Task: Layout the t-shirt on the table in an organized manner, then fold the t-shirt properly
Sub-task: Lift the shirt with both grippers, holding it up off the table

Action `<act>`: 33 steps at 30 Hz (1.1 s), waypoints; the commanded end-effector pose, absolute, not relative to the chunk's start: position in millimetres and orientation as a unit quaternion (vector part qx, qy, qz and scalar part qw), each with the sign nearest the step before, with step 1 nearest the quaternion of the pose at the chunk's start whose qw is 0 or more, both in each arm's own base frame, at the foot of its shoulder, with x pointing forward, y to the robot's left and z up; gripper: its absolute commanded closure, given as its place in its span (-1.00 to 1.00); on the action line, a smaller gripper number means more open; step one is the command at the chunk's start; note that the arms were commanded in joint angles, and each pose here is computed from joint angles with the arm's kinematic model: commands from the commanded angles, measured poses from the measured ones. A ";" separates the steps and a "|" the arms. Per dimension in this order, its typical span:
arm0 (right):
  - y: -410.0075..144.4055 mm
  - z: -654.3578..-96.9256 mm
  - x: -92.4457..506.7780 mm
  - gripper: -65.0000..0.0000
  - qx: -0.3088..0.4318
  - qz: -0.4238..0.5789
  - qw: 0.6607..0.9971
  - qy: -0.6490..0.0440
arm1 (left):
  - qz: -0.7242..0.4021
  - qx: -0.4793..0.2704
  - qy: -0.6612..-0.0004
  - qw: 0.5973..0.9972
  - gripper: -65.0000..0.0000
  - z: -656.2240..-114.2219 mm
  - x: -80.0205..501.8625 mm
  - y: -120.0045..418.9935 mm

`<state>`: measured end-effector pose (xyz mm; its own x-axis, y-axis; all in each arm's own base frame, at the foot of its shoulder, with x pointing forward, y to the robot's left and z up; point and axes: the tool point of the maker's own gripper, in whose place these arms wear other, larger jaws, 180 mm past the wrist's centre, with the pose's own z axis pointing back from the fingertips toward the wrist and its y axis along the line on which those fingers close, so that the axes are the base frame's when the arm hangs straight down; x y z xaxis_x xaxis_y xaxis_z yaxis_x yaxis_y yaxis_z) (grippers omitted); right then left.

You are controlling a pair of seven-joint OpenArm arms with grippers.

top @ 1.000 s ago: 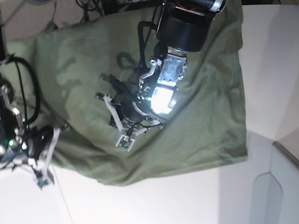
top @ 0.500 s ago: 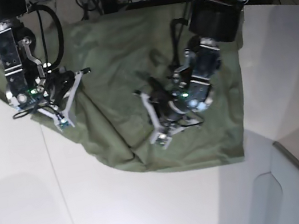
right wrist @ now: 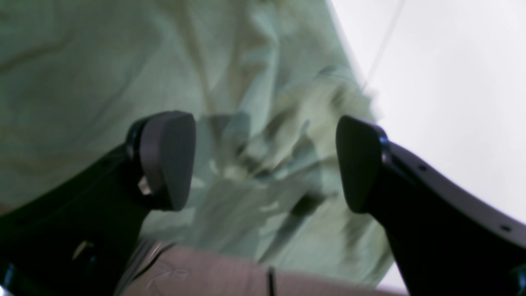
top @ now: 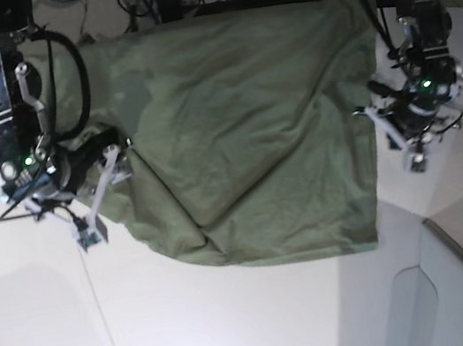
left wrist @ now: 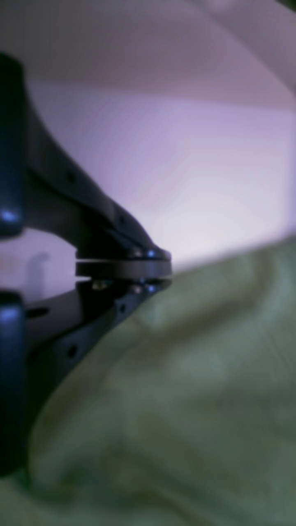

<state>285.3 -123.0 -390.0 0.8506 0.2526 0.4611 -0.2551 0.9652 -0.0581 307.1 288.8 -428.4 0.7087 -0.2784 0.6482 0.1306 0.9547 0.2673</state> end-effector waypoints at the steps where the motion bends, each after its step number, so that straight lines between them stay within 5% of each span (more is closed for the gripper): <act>1: -127.4 -378.7 310.6 -0.52 -0.004 0.129 0.953 -0.275 | -0.105 0.109 -0.388 0.909 1.00 -416.3 308.2 299.3; 11: -159.8 -429.7 368.3 -0.52 -0.015 0.099 0.969 -0.227 | -0.083 0.087 -0.377 0.918 1.00 -429.1 270.7 314.5; 25: -172.5 -455.0 300.8 -0.50 -0.049 0.112 0.980 -0.156 | -0.084 0.081 -0.375 0.920 1.00 -432.7 270.5 309.5; 27: -170.9 -457.1 297.7 -0.24 -0.047 0.112 0.981 -0.154 | -0.082 0.078 -0.376 0.920 1.00 -433.4 270.9 307.2; 31: -164.8 -457.6 297.1 0.84 -0.041 0.112 0.981 -0.151 | -0.083 0.078 -0.375 0.920 1.00 -434.0 270.7 306.8; 33: -165.1 -456.2 299.3 1.00 -0.043 0.111 0.981 -0.154 | -0.083 0.078 -0.374 0.920 1.00 -434.4 270.0 306.8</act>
<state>285.2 -164.0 -467.7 0.9412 0.2286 0.2489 -0.2080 0.9723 -0.1064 261.6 301.4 -445.3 0.7309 -0.2014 0.6521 0.1003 0.9768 0.1892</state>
